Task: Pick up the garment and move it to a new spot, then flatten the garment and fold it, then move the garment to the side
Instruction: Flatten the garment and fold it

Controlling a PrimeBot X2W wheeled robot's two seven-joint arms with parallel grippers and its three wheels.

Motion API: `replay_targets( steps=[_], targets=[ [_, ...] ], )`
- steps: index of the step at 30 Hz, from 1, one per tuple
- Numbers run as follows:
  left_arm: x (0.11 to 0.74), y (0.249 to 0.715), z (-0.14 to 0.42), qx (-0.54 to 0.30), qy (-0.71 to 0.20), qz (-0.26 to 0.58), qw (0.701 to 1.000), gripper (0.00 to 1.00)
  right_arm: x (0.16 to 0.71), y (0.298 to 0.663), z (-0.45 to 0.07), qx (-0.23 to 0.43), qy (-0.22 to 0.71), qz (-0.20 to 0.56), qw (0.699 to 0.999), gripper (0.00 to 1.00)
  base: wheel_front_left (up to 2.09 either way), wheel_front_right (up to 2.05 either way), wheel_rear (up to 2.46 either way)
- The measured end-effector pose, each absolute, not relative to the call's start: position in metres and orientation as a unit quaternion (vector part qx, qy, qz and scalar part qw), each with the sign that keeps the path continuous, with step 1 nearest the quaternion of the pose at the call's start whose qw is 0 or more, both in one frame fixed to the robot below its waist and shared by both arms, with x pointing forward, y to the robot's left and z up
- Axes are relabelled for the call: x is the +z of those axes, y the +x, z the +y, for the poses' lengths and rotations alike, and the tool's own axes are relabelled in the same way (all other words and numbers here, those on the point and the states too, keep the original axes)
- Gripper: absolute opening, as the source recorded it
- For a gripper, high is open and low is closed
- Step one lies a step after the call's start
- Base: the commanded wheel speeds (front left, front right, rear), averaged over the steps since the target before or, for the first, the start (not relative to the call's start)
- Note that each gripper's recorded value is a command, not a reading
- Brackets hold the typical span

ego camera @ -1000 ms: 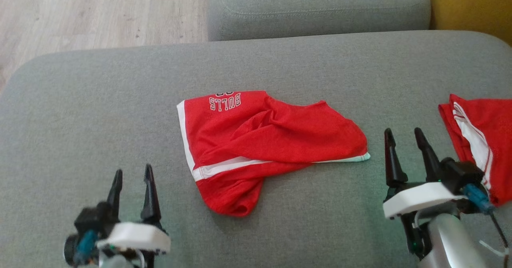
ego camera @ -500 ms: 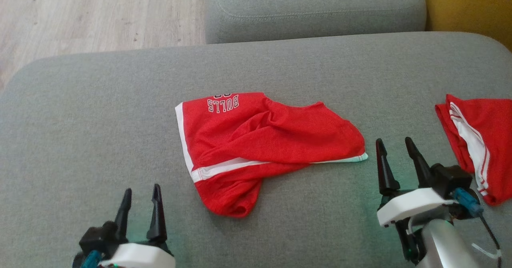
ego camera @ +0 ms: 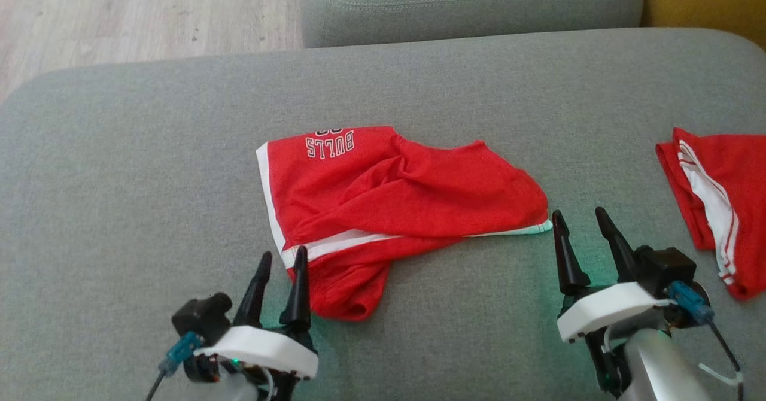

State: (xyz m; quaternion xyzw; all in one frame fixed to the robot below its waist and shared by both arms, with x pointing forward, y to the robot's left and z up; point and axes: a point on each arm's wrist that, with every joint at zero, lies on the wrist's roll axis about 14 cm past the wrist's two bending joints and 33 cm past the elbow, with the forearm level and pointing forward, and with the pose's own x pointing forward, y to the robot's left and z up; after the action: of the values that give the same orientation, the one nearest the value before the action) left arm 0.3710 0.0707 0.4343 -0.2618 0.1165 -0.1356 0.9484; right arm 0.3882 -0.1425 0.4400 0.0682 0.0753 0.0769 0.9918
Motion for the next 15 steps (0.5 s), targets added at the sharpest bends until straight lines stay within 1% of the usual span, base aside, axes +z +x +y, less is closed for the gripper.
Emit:
replay_targets(
  steps=[7,15],
  targets=[
    [0.413,0.360,0.056,-0.146,-0.293,0.166,0.930,1.00,0.435,0.389,-0.142,0.077,0.068,0.083,0.991,1.00,0.00,0.00,0.00],
    [0.413,0.367,0.053,-0.157,-0.298,0.172,0.926,1.00,0.431,0.389,-0.142,0.077,0.069,0.088,0.991,1.00,0.00,0.00,0.00]
  ],
)
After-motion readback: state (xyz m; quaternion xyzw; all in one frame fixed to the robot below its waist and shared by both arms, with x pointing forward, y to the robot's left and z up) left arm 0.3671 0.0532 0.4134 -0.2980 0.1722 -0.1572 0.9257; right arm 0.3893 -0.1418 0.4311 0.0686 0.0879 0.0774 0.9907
